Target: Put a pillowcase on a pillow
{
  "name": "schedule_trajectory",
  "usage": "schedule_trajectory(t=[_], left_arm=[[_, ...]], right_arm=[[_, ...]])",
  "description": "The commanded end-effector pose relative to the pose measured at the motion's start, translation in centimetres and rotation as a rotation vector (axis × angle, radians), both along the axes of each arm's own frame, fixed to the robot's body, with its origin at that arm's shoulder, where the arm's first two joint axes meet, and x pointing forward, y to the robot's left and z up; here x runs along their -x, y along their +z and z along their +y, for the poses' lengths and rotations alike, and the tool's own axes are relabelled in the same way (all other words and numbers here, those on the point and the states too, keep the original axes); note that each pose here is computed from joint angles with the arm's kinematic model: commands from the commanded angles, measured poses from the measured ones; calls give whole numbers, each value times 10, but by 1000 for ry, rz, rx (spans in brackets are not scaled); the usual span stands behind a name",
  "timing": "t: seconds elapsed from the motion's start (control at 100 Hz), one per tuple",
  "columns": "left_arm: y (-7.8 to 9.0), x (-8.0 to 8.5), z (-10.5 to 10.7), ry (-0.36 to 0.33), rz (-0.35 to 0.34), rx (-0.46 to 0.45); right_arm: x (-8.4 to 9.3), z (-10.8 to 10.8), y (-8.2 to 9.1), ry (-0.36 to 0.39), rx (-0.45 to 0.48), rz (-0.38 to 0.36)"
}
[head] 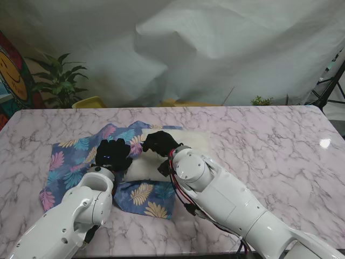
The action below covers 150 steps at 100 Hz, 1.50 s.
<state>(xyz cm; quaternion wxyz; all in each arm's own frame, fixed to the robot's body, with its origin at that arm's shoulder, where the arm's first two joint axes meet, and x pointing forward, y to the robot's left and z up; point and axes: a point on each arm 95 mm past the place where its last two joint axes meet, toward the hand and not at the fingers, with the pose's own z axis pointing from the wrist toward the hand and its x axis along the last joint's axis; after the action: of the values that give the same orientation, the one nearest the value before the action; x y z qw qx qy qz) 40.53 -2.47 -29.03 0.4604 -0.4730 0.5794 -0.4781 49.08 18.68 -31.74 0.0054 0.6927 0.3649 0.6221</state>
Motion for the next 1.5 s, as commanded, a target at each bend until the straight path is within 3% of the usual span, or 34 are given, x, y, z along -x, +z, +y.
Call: schedule_trajectory(t=[0.0,0.08,0.2,0.33,0.42,0.52,0.65,0.76,0.84,0.91,1.1,1.31,1.49], left_arm=[[0,8,-1,-26,62,-9],[8,17,3,-67,192,-33],[19,28,9,-107,259,-31],[31,36,13,-122,229,13],[40,36,14,-105,134,53],[45,25,15,-58,6,93],[44,-2,15,-21,-37,81],[39,-25,11,-2,3,33],[31,-40,7,-1,80,-21],[24,-52,4,-14,137,-46],[2,-77,-11,-60,262,27],[-10,-81,-30,-115,389,167],[-15,-83,-43,-185,396,207]], right_arm=[[-2,-8,-3,10,-5,-7],[-3,-15,-2,31,22,-46],[-4,-29,4,56,90,-111],[-4,-48,14,64,133,-169],[-5,-64,21,59,190,-235],[-8,-85,26,63,301,-354],[-9,-111,26,75,488,-503],[-8,-132,21,141,682,-607],[-6,-144,17,215,851,-666],[-4,-148,10,267,923,-693],[2,-143,-13,374,931,-673],[20,-133,-28,447,878,-663],[38,-123,-31,465,780,-662]])
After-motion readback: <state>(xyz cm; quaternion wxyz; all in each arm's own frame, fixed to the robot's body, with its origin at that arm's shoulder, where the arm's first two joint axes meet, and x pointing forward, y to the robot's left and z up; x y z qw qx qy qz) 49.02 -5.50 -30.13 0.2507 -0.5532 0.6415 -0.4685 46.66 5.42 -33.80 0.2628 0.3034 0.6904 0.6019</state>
